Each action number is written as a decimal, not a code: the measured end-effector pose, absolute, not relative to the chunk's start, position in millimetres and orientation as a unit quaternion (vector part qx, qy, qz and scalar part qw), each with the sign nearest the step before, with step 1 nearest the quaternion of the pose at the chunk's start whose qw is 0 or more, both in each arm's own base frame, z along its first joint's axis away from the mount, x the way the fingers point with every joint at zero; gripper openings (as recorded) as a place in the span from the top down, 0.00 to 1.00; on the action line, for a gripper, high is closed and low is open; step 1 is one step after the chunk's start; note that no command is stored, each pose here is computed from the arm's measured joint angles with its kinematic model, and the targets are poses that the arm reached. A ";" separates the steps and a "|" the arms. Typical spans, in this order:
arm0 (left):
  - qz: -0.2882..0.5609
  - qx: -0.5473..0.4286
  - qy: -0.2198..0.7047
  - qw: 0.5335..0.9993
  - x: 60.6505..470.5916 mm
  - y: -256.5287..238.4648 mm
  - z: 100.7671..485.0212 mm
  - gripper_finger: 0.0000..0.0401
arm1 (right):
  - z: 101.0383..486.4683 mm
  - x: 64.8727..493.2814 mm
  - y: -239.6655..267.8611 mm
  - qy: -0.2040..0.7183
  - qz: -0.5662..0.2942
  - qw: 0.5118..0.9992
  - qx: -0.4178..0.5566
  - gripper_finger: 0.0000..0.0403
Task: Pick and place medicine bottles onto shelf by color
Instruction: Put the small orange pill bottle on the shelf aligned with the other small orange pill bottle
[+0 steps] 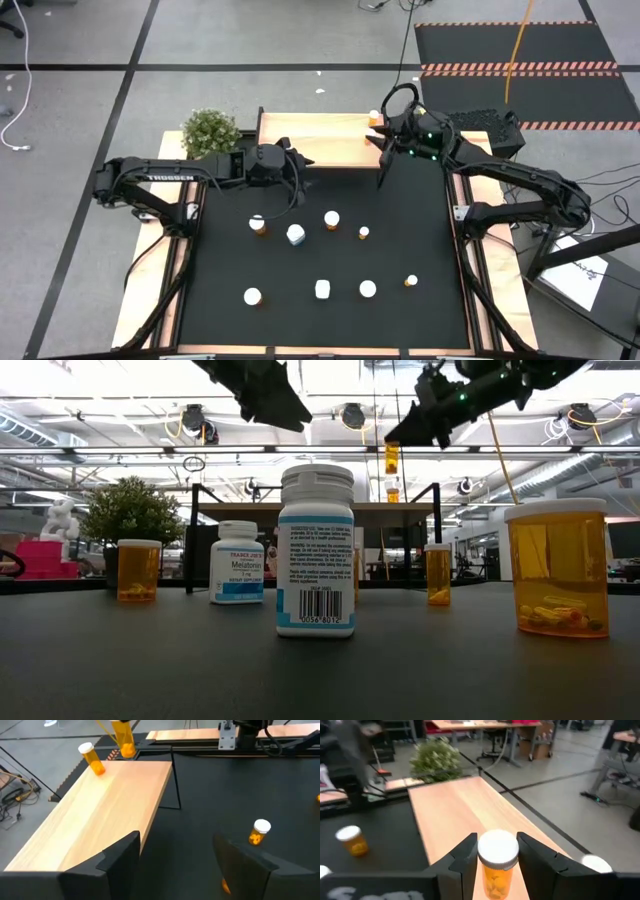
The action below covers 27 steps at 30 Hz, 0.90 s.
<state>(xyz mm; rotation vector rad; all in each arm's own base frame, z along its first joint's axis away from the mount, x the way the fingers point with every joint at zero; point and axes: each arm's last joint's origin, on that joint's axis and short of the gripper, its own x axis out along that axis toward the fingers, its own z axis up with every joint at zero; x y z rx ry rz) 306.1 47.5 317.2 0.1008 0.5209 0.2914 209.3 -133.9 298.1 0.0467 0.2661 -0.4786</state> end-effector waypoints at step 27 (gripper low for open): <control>0.145 0.049 0.240 0.959 307.5 47.8 320.0 0.39 | 247.0 193.5 -167.2 0.134 -0.280 0.947 0.086 0.70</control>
